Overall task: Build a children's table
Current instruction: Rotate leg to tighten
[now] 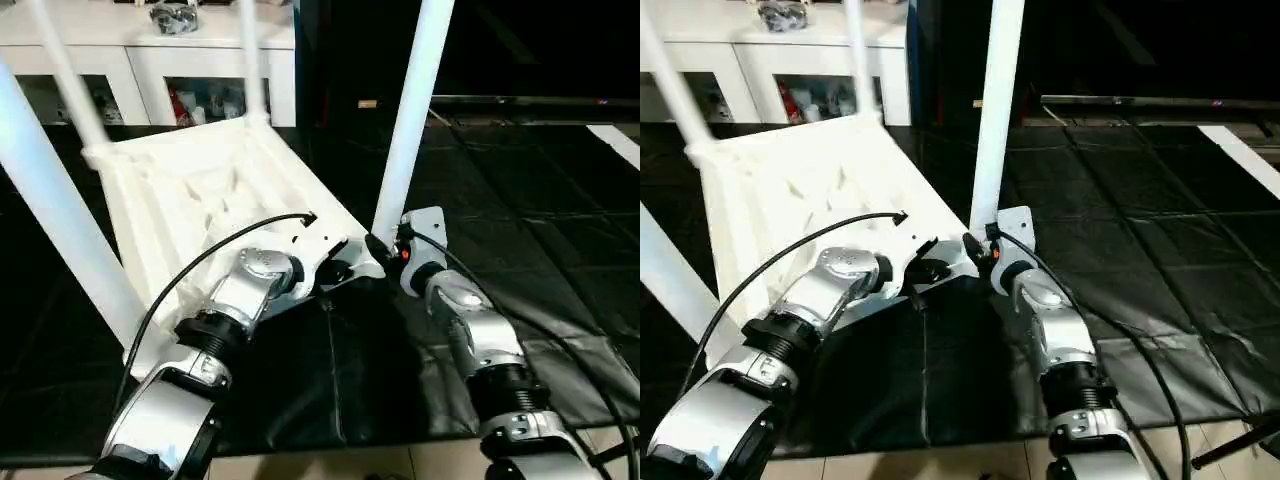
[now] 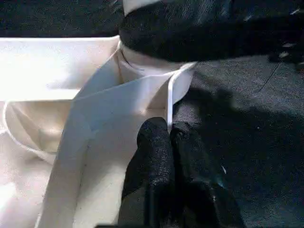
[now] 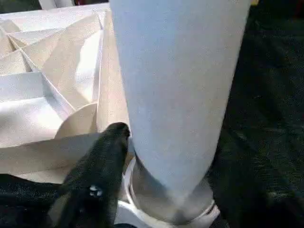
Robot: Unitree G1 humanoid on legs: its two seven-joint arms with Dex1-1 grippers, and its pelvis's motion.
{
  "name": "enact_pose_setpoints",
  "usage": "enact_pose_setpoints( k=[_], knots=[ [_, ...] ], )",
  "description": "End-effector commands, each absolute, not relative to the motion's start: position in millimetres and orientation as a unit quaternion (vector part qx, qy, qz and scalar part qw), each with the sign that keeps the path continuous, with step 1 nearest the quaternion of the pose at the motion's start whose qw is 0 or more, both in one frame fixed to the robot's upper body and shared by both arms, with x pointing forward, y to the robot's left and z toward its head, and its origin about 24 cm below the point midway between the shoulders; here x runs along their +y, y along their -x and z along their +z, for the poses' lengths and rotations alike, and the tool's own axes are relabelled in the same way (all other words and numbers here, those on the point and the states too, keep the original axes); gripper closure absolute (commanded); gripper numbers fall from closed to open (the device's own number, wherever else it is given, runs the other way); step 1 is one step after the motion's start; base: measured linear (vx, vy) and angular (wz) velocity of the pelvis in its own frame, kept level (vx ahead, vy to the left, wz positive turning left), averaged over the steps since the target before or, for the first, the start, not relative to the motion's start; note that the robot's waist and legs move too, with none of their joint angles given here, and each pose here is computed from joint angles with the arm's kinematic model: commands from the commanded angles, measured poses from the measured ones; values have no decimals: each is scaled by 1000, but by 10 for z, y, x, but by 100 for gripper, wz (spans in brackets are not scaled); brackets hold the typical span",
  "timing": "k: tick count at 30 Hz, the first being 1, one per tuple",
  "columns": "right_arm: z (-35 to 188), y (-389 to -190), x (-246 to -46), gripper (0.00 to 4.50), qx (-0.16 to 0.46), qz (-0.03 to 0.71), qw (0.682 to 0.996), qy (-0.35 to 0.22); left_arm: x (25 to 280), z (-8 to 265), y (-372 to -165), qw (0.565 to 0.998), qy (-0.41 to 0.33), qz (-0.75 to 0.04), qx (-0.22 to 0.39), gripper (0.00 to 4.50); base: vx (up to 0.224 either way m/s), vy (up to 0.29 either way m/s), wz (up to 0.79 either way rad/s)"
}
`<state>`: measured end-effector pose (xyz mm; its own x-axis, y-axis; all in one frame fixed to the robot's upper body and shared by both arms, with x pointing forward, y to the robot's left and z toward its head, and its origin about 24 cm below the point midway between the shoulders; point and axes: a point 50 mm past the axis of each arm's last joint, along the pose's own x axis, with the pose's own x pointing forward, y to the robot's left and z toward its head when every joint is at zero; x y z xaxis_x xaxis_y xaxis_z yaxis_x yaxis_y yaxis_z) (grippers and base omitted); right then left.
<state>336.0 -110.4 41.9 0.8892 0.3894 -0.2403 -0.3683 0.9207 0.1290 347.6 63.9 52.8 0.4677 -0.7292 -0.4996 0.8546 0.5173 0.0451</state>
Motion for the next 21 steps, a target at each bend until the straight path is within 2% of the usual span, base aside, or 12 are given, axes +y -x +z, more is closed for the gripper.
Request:
enact_pose_setpoints(
  k=[1,4,6,7,9,10,11,14,15,17,21],
  knots=[
    [344,-3259,-949,145,145,254,955,-44,562,619,-3466,824,-173,-505,192,450,0,0,0],
    [343,-3217,-1006,138,139,278,950,-22,627,587,-3439,809,-188,-521,197,450,0,0,0],
    [350,-3173,-1178,101,139,297,944,-27,724,558,-3412,793,-197,-538,208,450,0,0,0],
    [369,-3151,-1273,97,135,309,941,-35,767,549,-3395,782,-203,-550,210,450,0,0,0],
    [369,-3151,-1273,83,135,309,941,-35,767,549,-3395,782,-203,-550,210,450,0,0,0],
    [400,-3125,-1358,68,128,325,936,-47,811,536,-3384,774,-209,-557,215,450,0,0,0],
    [473,-3045,-1553,58,112,362,924,-57,891,513,-3349,749,-230,-582,217,450,0,0,0],
    [590,-2846,-1909,39,102,421,899,-60,1014,482,-3278,698,-262,-631,213,450,0,0,0],
    [618,-2768,-2029,14,106,435,892,-58,1052,472,-3256,682,-268,-645,216,450,0,0,0],
    [648,-2675,-2215,7,112,431,893,-61,1097,457,-3243,659,-294,-657,219,450,0,0,0],
    [693,-2552,-2411,3,105,411,903,-60,1080,470,-3208,627,-307,-687,200,450,0,0,0]
  ],
)
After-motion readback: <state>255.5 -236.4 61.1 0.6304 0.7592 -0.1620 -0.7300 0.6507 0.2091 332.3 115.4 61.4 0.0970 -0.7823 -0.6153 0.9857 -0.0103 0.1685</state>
